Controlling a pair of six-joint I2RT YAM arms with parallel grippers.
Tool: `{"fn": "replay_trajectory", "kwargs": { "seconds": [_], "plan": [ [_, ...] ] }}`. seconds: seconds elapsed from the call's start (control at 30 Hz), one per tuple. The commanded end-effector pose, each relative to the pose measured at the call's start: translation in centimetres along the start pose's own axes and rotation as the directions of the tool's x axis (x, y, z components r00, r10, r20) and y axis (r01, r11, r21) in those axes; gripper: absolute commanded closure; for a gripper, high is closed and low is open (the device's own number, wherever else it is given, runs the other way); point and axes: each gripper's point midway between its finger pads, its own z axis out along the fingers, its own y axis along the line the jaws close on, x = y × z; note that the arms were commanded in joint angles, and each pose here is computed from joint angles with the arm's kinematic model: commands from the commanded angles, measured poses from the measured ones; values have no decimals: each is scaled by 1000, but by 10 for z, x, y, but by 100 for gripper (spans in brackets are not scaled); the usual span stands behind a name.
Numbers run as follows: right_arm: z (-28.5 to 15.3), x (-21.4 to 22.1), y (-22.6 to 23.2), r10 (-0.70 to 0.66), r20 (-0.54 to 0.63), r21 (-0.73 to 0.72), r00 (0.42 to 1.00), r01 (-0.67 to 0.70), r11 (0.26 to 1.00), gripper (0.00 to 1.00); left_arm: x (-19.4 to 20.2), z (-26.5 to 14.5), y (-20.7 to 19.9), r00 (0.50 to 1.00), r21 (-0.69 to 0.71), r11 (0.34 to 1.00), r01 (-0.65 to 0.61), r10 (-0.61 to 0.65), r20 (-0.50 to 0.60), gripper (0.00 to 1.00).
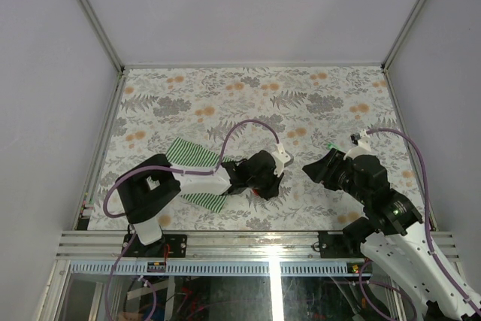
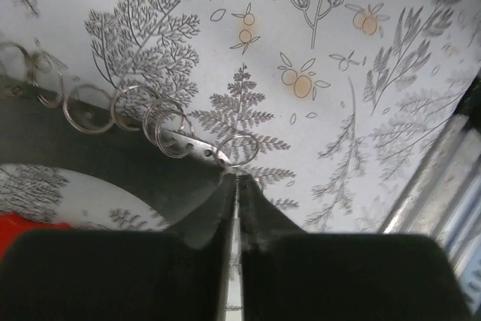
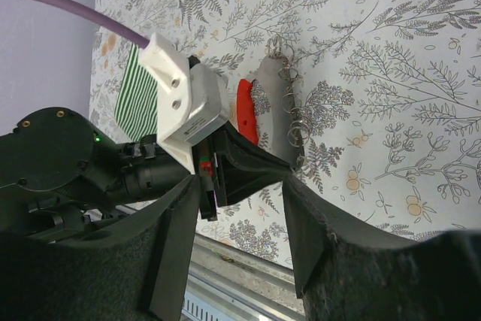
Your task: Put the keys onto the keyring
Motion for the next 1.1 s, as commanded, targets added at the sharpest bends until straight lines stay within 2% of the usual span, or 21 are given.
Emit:
{"fn": "replay_trajectory", "kwargs": {
  "seconds": [0.0, 0.17, 0.37, 0.53, 0.73, 0.87, 1.07],
  "plan": [
    [5, -1, 4, -11, 3, -27, 1000, 11, 1000, 45, -27, -11, -13, 995, 28, 999, -34, 31, 92, 100],
    [9, 4, -3, -20, -8, -10, 1000, 20, 1000, 44, -28, -14, -14, 994, 31, 999, -24, 20, 105, 100],
    [12, 13, -13, -40, -39, 17, 998, 41, 999, 43, -32, -26, -16, 990, 39, 999, -6, 0, 142, 89],
    [21, 28, -22, -65, -120, 41, 991, 71, 997, 45, -42, -55, -6, 976, 44, 997, 62, -70, 208, 81],
    [51, 56, -21, -74, -223, 34, 972, 84, 996, 50, -54, -102, 29, 930, 56, 979, 195, -203, 308, 68],
    [69, 84, -9, -133, -271, 37, 953, 148, 988, 50, -58, -127, 46, 910, 18, 973, 232, -223, 350, 63],
    [90, 122, -19, -78, -285, 66, 955, 101, 993, 56, -70, -154, 54, 900, -35, 966, 256, -225, 375, 57]
  ]
}}
